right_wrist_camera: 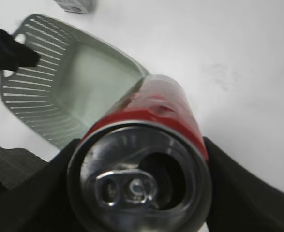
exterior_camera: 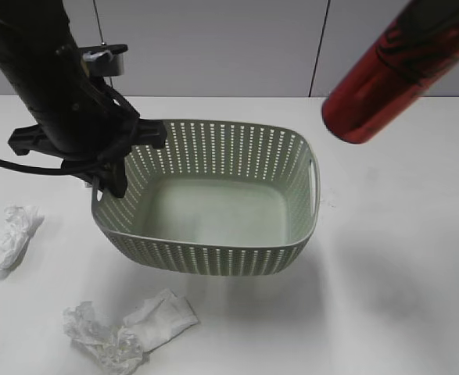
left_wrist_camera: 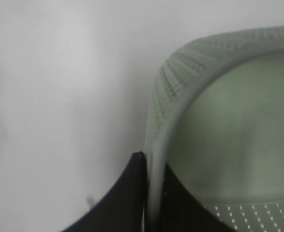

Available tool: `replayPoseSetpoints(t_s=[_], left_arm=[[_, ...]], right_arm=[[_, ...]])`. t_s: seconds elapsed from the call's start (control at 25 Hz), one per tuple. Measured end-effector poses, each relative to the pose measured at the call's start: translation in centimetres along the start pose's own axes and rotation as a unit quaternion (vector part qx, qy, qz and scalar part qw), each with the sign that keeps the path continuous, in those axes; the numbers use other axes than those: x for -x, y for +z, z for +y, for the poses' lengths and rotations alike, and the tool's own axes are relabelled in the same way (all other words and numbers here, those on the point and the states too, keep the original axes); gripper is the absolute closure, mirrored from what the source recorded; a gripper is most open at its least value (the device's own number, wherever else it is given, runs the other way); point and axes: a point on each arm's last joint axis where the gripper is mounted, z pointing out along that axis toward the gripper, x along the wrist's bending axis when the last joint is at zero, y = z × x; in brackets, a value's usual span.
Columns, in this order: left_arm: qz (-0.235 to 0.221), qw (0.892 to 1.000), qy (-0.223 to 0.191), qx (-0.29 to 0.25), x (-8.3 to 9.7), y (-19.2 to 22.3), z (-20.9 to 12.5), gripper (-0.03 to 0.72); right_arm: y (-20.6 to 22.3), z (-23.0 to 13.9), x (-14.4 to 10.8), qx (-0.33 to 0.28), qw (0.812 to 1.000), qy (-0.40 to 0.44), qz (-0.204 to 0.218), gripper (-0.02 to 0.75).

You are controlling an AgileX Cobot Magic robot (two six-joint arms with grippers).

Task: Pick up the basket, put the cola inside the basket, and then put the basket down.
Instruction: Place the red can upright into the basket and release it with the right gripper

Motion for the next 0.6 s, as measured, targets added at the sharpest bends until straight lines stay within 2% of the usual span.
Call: replayPoseSetpoints(t_s=[0.16,0.36,0.48,0.6], left_arm=[[0.0,1.0,0.0,0.0,0.0,0.0,0.0,0.692],[-0.001,1.0,0.0,0.003,0.0,0.0,0.1,0.692],[-0.001,1.0,0.0,0.003,0.0,0.0,0.1,0.692],[-0.002,1.0,0.0,0.004,0.0,0.0,0.1,0.692]], right_arm=[[1.4,0.5,-3.3,-0.012,0.999,-0.033,0.038,0.237],[6.9,0.2,-6.6,-0.084,0.992,-0.066,0.069,0.237],[10.6,-0.3,-7.8,-0.123,0.986,-0.085,0.068,0.237],[14.0,-0.9,-8.0,-0.164,0.98,-0.106,0.045,0.237]])
